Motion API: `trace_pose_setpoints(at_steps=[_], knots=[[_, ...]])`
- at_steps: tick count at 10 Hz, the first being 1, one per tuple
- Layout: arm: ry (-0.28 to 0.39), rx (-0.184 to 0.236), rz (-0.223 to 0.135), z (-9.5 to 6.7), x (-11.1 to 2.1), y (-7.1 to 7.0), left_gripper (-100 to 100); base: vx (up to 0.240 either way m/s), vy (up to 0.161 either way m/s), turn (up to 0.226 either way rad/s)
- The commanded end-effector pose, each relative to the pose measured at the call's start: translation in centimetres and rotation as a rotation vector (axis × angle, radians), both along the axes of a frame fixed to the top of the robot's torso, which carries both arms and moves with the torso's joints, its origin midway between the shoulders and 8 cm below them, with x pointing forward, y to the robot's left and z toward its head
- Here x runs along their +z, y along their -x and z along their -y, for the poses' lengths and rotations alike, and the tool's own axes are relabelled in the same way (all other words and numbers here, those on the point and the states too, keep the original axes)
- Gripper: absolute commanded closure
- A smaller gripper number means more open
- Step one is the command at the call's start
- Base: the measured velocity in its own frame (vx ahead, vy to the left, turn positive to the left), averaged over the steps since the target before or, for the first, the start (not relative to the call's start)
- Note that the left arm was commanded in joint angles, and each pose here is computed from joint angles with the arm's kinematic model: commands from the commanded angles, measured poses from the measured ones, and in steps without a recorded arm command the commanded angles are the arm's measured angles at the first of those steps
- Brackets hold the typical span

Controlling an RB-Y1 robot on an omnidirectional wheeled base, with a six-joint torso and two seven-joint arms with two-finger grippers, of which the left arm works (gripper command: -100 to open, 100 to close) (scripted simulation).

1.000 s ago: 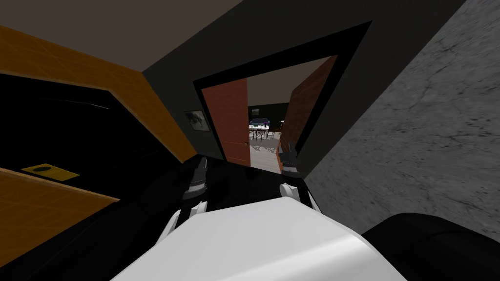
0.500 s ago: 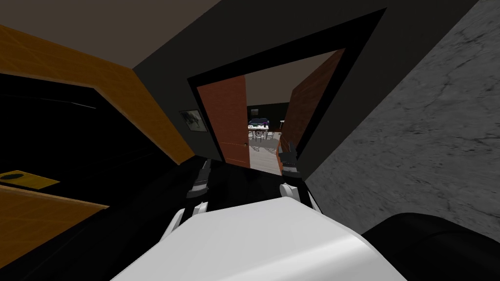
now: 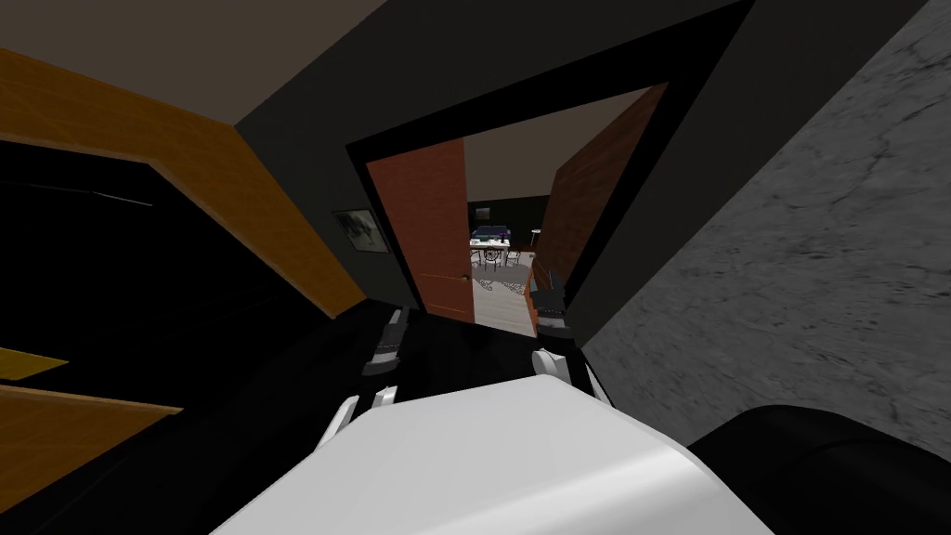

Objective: Push the door open

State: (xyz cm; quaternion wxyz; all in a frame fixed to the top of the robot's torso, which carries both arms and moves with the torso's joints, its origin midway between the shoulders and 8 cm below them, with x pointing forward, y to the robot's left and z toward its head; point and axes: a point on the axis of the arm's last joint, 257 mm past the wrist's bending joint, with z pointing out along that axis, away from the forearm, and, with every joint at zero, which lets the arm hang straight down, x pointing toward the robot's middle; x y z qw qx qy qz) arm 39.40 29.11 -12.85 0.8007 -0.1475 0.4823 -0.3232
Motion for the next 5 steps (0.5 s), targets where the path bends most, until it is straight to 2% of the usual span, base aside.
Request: trace_pose_setpoints(at_steps=[1, 5], knots=[[-0.043, 0.015, -0.021, 0.1, -1.2, -0.3, -100, 0.103, -0.022, -0.028], [-0.145, 0.043, -0.072, 0.3, -4.3, -0.9, -100, 0.104, -0.010, -0.029]])
